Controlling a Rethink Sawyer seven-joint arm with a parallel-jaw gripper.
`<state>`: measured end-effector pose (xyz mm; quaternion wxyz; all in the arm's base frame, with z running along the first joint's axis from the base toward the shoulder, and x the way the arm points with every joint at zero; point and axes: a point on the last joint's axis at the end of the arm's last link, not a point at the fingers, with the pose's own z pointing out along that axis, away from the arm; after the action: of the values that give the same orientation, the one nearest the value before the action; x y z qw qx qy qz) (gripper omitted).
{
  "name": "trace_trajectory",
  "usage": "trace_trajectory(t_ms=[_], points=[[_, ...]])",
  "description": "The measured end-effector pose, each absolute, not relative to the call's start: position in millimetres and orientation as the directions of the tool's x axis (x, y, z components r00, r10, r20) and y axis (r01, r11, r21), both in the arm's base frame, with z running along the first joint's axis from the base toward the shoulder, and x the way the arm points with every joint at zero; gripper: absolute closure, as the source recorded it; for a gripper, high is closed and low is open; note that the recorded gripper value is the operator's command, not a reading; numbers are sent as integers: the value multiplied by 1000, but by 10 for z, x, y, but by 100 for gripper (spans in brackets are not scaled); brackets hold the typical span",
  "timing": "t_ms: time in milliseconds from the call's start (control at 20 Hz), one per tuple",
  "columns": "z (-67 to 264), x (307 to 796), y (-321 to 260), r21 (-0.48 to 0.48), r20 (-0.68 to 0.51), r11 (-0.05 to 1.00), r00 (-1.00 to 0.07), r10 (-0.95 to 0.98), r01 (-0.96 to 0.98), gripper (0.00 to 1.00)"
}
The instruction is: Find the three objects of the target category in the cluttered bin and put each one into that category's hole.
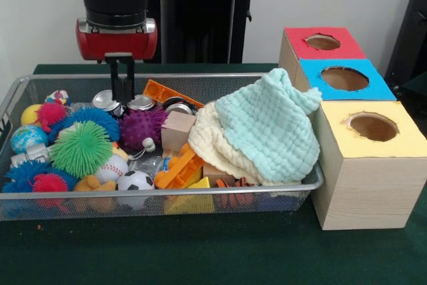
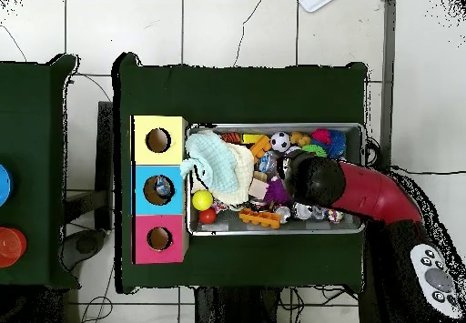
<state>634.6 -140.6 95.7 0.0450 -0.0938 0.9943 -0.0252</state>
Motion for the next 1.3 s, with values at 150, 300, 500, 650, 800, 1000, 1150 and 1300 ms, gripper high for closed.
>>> trace_trajectory(t_ms=[150, 300, 500, 650, 800, 1000, 1150, 1300], points=[[963, 6315, -1373, -56, -80, 981, -978, -192, -188, 100], [959, 6309, -1338, -54, -78, 980, -977, -196, -193, 0], [952, 6303, -1334, -52, -77, 980, -977, -196, -193, 0], [906, 6293, -1320, -48, -74, 980, -978, -197, -194, 0], [789, 6275, -1272, -40, -72, 979, -977, -201, -198, 0], [575, 6258, -1131, -27, -72, 976, -974, -215, -214, 0], [472, 6258, -1053, -23, -76, 975, -972, -224, -223, 0], [296, 6266, -897, -17, -84, 970, -967, -242, -242, 0]])
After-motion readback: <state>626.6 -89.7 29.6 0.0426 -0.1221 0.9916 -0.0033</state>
